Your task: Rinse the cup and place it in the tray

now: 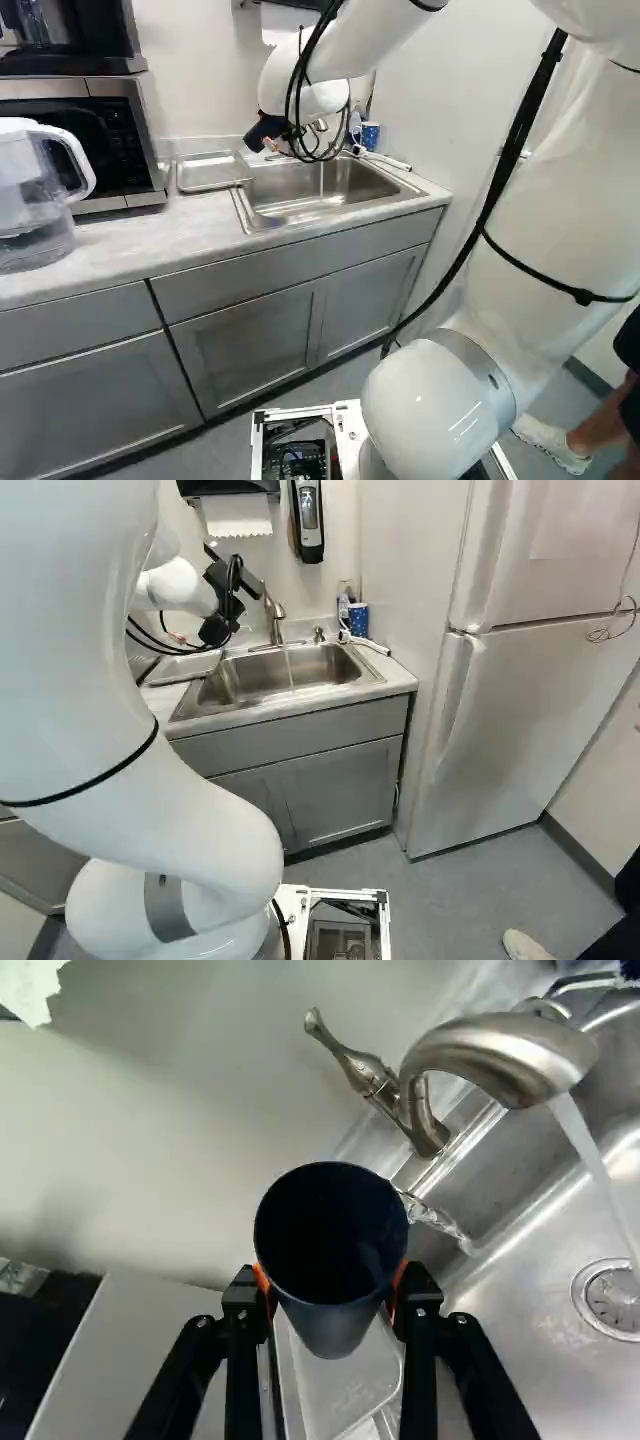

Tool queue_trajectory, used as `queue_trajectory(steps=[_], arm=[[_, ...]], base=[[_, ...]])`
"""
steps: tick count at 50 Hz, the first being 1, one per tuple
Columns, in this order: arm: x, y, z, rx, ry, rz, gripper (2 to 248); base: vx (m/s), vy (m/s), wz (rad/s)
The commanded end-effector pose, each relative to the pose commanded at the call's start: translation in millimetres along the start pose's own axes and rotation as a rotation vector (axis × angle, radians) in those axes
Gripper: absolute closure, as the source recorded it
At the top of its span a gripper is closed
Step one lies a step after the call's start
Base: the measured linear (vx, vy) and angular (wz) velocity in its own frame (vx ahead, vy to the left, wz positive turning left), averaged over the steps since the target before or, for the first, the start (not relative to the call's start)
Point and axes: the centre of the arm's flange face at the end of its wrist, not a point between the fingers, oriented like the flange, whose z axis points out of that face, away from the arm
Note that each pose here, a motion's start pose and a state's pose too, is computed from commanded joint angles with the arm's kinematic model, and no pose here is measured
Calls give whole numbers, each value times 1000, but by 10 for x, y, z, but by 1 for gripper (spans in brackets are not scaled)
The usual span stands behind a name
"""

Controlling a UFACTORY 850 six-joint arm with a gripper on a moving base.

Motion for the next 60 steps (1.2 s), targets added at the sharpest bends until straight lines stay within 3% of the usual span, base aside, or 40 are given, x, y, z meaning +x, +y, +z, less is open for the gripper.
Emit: queue_trajectory(steps=[60], arm=[[0, 0, 0, 0, 0, 631, 126]], base=[[0, 0, 0]])
